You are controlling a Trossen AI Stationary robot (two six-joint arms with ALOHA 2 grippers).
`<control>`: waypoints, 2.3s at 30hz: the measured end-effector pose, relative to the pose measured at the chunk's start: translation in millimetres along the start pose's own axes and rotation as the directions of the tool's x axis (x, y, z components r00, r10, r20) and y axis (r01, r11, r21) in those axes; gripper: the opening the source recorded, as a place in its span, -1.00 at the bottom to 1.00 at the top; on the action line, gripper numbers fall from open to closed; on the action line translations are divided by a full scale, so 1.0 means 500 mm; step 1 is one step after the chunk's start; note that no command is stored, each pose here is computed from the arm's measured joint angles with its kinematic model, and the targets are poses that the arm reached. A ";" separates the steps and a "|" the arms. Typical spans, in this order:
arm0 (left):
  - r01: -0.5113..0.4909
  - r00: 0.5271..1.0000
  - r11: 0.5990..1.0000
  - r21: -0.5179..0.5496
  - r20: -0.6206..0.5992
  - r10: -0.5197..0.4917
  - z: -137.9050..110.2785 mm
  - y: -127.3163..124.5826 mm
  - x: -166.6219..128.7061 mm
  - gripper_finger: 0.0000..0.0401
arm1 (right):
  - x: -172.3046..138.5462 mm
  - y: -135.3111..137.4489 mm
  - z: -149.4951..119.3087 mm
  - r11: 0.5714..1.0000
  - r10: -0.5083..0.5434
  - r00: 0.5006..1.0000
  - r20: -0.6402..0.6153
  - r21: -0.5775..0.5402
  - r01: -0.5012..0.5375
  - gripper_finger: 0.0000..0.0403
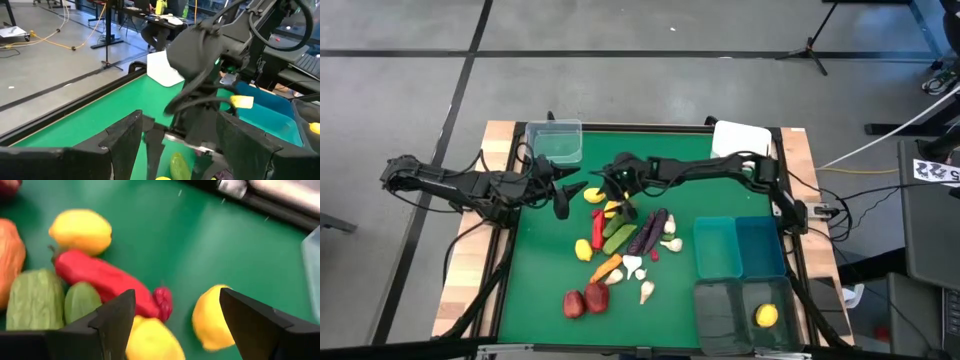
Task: Sort produce into baskets
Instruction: Put the lemon into the right black bin
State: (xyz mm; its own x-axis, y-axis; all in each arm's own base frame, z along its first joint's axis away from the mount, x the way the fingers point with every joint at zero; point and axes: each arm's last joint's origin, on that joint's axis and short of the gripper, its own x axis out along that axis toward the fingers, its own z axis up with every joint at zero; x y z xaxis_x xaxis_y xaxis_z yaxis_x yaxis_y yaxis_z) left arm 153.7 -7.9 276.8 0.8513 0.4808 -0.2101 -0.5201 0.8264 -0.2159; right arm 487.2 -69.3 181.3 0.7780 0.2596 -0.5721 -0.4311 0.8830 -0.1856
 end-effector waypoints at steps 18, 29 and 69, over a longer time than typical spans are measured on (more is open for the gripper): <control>-0.008 1.000 1.000 -0.004 -0.019 0.007 -0.004 0.002 0.000 0.23 | 0.033 0.013 -0.076 0.998 0.062 0.974 -0.220 -0.016 -0.067 0.42; -0.007 1.000 1.000 -0.006 -0.019 0.007 -0.004 0.002 0.000 0.23 | 0.036 0.015 -0.077 0.996 0.062 0.974 -0.218 -0.044 -0.074 0.42; -0.009 1.000 1.000 -0.001 -0.024 0.009 -0.005 0.002 0.000 0.23 | -0.148 0.040 0.018 1.000 -0.009 0.868 -0.497 0.000 0.010 -0.20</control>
State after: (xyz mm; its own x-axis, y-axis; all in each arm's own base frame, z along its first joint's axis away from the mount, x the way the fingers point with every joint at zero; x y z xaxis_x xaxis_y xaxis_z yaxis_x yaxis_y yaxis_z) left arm 152.9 -7.8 274.0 0.8445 0.4814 -0.2347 -0.5281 0.8214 -0.2153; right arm 425.2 -67.2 226.8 0.4516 0.0229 -0.8919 -0.4230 0.8857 -0.1914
